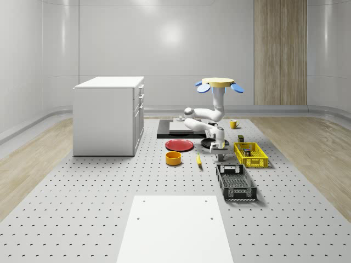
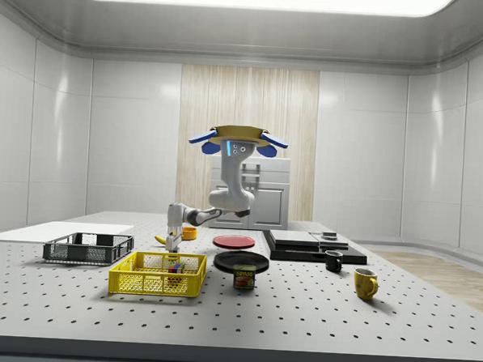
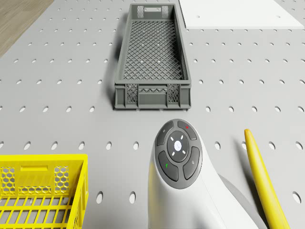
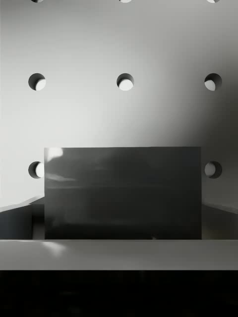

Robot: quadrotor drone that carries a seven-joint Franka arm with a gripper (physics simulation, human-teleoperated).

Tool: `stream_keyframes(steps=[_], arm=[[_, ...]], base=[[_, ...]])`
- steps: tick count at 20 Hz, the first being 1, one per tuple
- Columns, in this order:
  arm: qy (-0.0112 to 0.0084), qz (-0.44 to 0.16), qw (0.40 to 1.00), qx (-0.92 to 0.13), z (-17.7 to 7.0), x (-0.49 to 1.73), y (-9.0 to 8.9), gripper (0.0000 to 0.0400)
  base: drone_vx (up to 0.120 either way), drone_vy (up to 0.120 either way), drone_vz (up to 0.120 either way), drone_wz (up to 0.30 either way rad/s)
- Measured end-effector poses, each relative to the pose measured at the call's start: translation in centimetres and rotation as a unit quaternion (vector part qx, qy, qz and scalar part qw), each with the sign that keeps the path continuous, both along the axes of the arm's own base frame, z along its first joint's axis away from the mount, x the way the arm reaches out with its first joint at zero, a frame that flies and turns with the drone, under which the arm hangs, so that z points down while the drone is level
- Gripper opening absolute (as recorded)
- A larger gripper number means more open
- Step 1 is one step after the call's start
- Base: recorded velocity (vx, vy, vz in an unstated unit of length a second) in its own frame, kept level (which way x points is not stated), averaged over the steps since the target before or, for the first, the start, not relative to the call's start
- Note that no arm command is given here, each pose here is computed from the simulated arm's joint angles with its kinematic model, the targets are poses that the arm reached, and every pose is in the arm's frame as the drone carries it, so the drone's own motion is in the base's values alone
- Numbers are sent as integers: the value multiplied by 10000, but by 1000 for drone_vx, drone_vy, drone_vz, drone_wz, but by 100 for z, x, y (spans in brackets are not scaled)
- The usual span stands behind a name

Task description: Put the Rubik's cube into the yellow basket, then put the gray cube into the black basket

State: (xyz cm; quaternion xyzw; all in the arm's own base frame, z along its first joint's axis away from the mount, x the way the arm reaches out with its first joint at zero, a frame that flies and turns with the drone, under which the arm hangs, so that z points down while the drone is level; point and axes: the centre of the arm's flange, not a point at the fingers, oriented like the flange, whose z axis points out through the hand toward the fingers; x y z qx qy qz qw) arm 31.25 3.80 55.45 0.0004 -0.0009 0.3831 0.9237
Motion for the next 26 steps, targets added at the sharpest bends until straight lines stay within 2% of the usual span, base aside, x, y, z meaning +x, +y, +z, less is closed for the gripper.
stream_keyframes(steps=[11, 16, 26], arm=[[0, -1, 10000, 0, -5, 2, 0, 252], [0, -3, 10000, 0, -148, 2, 1, 251], [1, -1, 10000, 0, -444, 2, 1, 251]], base=[[0, 0, 0, 0], [0, 0, 8, 0], [0, 0, 120, 0]])
